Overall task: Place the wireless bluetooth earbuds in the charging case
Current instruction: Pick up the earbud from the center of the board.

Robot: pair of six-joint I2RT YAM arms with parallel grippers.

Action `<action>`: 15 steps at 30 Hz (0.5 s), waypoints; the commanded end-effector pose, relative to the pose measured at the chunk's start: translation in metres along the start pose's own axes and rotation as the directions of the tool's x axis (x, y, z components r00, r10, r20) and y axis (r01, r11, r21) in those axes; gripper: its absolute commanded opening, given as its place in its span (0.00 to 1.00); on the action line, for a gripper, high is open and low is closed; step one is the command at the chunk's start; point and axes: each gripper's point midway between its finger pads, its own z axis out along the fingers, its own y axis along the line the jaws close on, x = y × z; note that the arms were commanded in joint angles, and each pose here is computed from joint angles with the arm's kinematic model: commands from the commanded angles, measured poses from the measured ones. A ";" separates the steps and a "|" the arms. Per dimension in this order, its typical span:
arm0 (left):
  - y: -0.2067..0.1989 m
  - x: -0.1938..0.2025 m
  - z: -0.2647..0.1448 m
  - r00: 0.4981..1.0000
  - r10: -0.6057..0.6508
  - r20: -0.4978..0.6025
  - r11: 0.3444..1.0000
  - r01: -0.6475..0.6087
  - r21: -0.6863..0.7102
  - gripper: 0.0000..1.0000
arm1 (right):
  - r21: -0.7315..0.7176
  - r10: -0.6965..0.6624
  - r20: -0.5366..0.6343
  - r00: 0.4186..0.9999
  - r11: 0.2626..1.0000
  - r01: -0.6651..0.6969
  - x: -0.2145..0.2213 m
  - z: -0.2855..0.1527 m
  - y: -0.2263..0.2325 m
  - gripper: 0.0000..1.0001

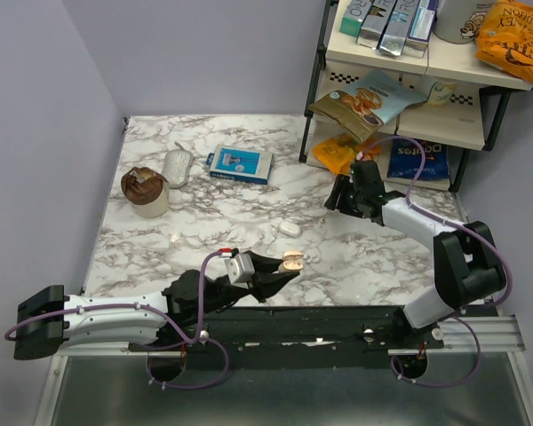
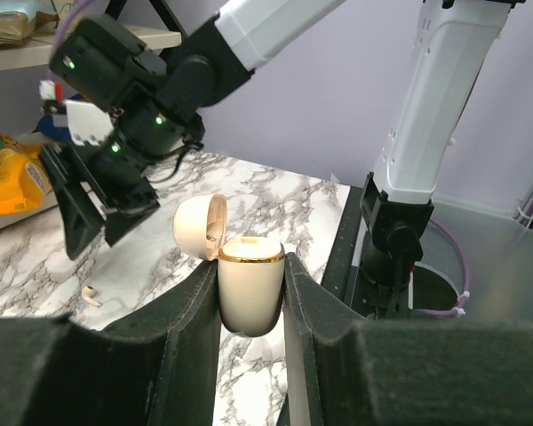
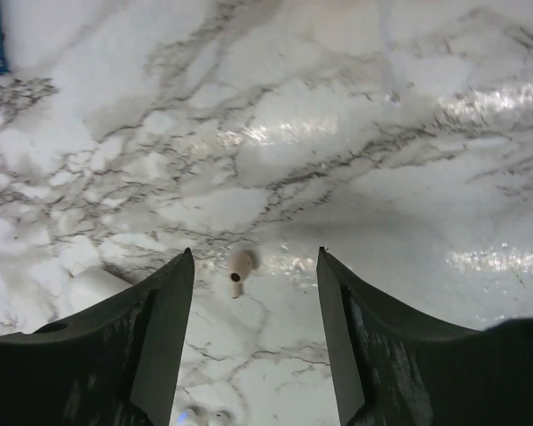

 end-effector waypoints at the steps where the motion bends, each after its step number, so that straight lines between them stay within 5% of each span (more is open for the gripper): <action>1: 0.000 -0.007 0.002 1.000 0.006 0.027 1.000 -0.006 -0.004 0.00 | -0.059 -0.137 -0.041 0.990 0.989 0.134 -0.008 -0.005 0.027 0.65; 15: 0.000 -0.004 -0.001 1.000 0.005 0.022 1.000 -0.005 -0.003 0.00 | -0.027 -0.235 -0.164 0.958 0.972 0.234 0.027 0.014 0.035 0.49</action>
